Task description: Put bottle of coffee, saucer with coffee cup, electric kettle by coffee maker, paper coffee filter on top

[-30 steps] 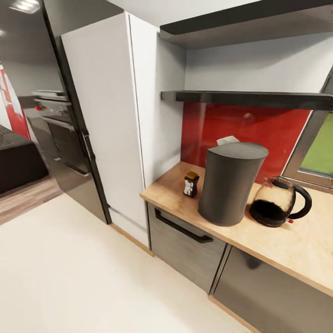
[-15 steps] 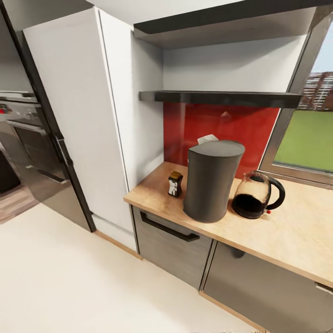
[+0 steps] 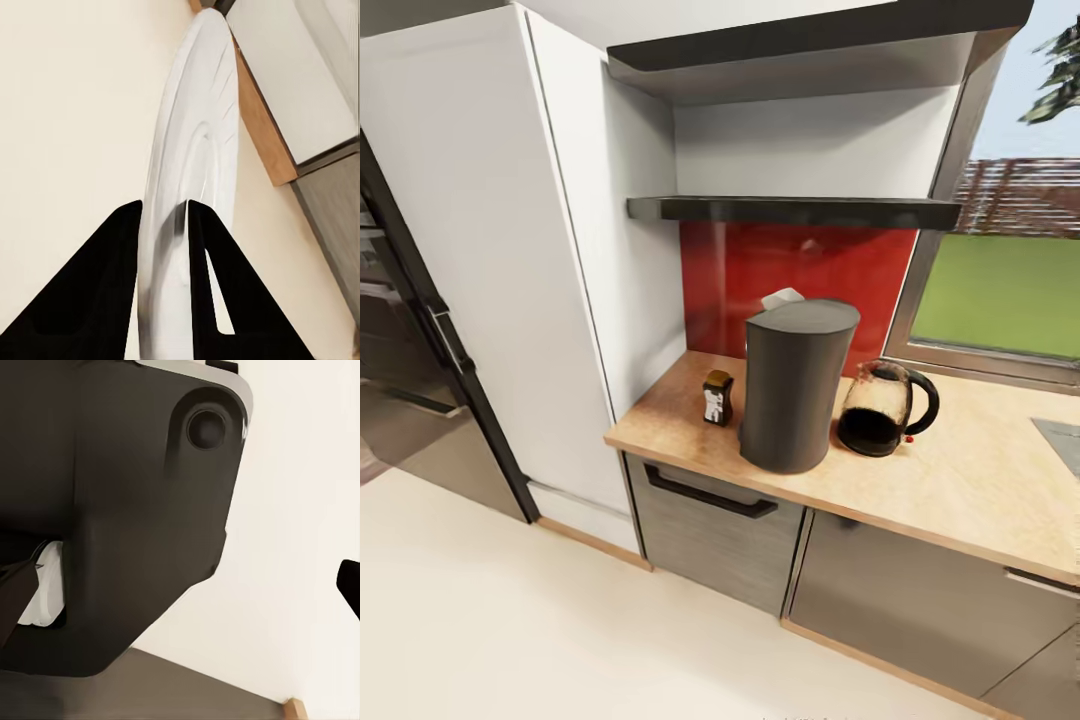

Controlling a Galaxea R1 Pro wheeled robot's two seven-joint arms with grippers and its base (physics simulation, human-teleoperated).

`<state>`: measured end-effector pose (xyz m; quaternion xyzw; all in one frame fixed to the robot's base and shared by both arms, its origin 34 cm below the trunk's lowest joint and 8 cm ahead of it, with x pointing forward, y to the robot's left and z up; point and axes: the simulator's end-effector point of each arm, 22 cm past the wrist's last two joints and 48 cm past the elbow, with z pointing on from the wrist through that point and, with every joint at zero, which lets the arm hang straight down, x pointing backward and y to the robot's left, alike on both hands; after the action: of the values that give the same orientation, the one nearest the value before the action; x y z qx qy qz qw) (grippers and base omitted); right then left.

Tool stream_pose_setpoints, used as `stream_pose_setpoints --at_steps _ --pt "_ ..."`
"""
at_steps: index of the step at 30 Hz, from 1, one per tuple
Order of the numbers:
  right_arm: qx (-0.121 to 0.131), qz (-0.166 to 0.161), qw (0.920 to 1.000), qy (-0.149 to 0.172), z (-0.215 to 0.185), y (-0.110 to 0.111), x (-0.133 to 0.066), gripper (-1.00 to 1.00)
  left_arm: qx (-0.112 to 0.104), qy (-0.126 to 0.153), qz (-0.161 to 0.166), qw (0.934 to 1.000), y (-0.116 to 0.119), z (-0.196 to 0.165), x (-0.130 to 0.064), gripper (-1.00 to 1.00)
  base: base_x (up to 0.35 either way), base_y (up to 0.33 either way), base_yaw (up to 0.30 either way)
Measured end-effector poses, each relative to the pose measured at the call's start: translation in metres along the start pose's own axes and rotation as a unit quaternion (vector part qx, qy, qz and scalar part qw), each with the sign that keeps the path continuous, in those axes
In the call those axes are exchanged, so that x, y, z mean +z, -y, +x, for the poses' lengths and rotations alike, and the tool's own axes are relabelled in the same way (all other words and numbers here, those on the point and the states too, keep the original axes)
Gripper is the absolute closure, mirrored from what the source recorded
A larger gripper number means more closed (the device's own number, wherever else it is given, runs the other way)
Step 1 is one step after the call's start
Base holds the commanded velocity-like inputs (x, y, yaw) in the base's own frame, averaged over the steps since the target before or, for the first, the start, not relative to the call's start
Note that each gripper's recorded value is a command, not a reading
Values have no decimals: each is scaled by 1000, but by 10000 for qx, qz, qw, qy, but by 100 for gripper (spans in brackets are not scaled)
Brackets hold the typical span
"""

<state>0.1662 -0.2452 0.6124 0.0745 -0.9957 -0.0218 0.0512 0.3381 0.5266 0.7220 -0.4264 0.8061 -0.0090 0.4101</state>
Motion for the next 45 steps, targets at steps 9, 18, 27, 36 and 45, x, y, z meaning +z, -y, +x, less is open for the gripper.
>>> stream_pose_setpoints --at_steps 9,18,27,36,45 --pt "-1 -1 10000 0 0 0 0 -100 0 4 2 10000 0 0 0 100 58 301 -264" --pt "3 7 10000 -6 0 0 0 -100 0 0 -1 10000 0 0 0 100 179 220 -264" --pt "2 0 10000 -7 0 -1 0 -100 -1 0 0 10000 0 0 0 100 20 19 -264" --pt "2 -1 10000 -9 0 -1 0 -100 12 7 -9 10000 -1 -2 0 100 -79 74 -263" --pt "-8 -2 10000 7 -1 -1 0 -100 12 8 -9 10000 -2 -2 0 100 -162 152 -57"
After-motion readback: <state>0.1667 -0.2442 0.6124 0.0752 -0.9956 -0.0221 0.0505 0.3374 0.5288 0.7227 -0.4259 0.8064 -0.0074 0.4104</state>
